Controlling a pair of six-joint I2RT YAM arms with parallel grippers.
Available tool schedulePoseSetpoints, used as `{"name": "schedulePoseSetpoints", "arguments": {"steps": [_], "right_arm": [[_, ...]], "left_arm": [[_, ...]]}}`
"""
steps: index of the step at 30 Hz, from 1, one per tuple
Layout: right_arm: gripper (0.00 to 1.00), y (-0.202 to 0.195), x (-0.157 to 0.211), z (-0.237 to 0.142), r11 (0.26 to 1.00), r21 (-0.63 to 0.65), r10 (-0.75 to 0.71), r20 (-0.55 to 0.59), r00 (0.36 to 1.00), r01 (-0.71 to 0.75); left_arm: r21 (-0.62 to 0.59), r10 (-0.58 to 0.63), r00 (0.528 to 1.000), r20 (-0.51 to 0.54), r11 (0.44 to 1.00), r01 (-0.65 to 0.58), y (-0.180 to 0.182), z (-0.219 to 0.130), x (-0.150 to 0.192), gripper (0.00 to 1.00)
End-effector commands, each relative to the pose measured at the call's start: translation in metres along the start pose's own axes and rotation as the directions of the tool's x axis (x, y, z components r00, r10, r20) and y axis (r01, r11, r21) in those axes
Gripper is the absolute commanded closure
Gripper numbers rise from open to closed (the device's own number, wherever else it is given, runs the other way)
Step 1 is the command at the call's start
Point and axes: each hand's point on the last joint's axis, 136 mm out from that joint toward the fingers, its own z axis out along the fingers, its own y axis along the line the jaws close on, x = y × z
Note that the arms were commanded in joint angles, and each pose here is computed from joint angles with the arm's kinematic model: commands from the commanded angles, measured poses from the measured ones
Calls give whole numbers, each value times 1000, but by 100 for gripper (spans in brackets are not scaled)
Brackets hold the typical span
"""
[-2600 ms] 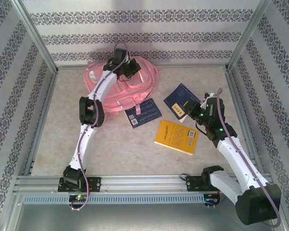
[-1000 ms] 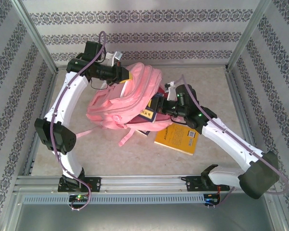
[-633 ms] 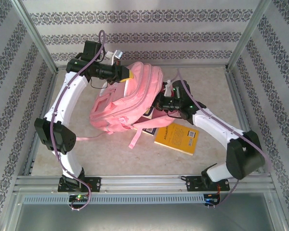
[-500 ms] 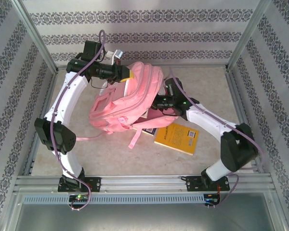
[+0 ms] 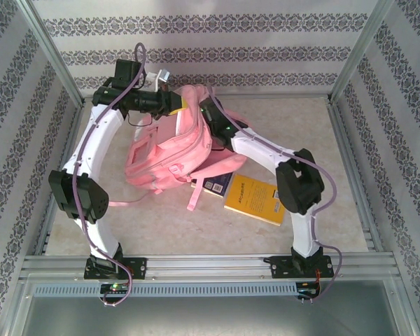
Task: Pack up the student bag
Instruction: Place the book in the student bag, then close the student bag at the top-left of the table.
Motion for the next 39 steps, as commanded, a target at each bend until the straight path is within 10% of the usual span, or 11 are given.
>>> {"name": "schedulePoseSetpoints", "arguments": {"steps": [1, 8, 30, 39], "right_arm": [[46, 11, 18, 14, 996, -21, -90, -55, 994, 89], [5, 28, 17, -53, 955, -10, -297, 54, 953, 298], [14, -94, 21, -158, 935, 301, -238, 139, 961, 188], [9, -45, 30, -154, 959, 55, -283, 111, 953, 278]], "left_arm": [[178, 160, 985, 61, 970, -168, -65, -26, -4, 100], [99, 61, 986, 157, 992, -77, -27, -48, -29, 100], [-379, -107, 938, 330, 895, 236, 140, -62, -41, 100], [-432, -59, 928, 368, 873, 226, 148, -58, -68, 100]]}}
